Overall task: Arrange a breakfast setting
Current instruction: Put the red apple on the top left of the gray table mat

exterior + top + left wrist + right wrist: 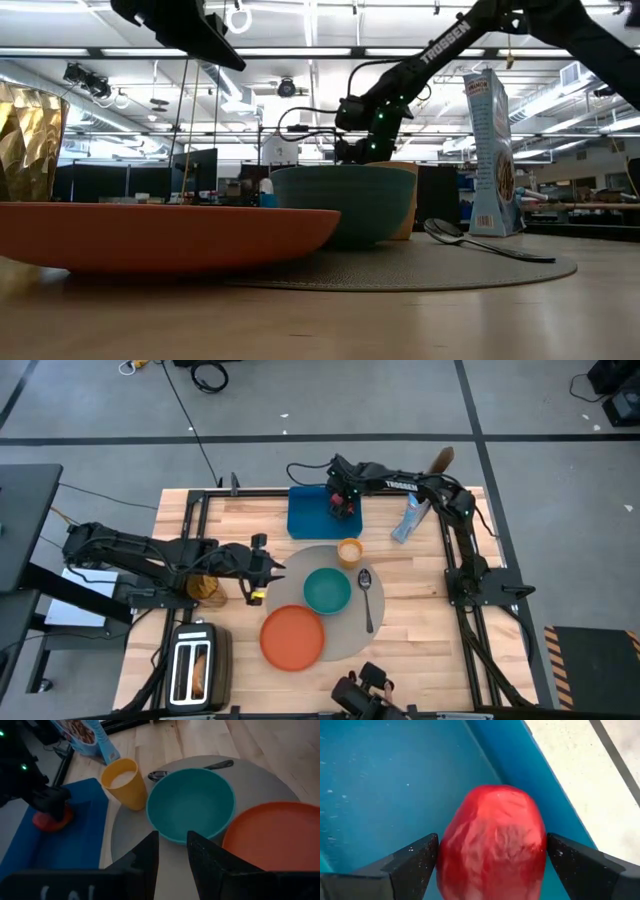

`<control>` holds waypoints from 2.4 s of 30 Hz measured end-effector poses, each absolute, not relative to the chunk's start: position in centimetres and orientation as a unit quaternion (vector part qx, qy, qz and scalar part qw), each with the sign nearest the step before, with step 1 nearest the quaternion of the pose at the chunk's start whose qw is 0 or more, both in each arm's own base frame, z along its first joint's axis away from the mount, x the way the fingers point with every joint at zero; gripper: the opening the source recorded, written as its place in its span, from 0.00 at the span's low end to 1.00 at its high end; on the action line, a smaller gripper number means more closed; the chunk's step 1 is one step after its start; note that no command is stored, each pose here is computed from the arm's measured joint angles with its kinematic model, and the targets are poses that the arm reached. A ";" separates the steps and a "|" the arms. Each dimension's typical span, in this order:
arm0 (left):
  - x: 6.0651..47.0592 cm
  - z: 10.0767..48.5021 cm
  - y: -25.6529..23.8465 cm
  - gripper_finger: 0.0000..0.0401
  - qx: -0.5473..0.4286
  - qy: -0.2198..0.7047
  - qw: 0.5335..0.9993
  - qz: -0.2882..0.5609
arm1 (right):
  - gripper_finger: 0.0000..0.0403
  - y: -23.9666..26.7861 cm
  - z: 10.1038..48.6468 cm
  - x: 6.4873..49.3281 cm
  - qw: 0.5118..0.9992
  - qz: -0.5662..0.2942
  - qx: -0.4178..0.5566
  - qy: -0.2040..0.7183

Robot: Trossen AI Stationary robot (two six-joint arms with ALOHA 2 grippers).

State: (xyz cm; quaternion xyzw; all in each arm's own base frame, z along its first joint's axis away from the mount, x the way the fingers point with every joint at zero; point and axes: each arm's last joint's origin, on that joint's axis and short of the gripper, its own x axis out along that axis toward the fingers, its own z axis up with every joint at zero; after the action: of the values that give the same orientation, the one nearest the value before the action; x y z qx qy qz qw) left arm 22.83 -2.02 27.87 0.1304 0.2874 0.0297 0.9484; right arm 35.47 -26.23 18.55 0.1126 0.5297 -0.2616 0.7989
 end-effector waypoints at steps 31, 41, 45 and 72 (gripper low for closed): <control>23.2 28.2 -0.1 0.27 0.200 0.276 0.939 0.049 | 0.85 -20.7 25.7 36.4 0.837 -0.216 -0.045 0.501; 24.0 29.0 -0.1 0.27 0.300 0.229 0.925 0.047 | 0.85 -12.2 33.9 36.0 0.914 -0.189 0.056 0.354; 24.2 30.2 -1.3 0.26 0.325 0.181 0.925 0.080 | 0.85 -10.6 36.3 36.4 0.937 -0.213 0.103 0.256; 21.2 26.6 -0.2 0.28 0.152 -0.233 0.959 0.045 | 0.85 -1.2 33.5 40.7 0.952 0.055 -0.053 -0.295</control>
State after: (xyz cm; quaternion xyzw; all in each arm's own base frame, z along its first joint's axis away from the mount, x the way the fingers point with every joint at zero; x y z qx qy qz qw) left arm 21.19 -0.20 26.59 0.1522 -0.2332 0.0453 0.9594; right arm 40.72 -1.18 33.50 -0.0527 -0.2949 0.0553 0.9525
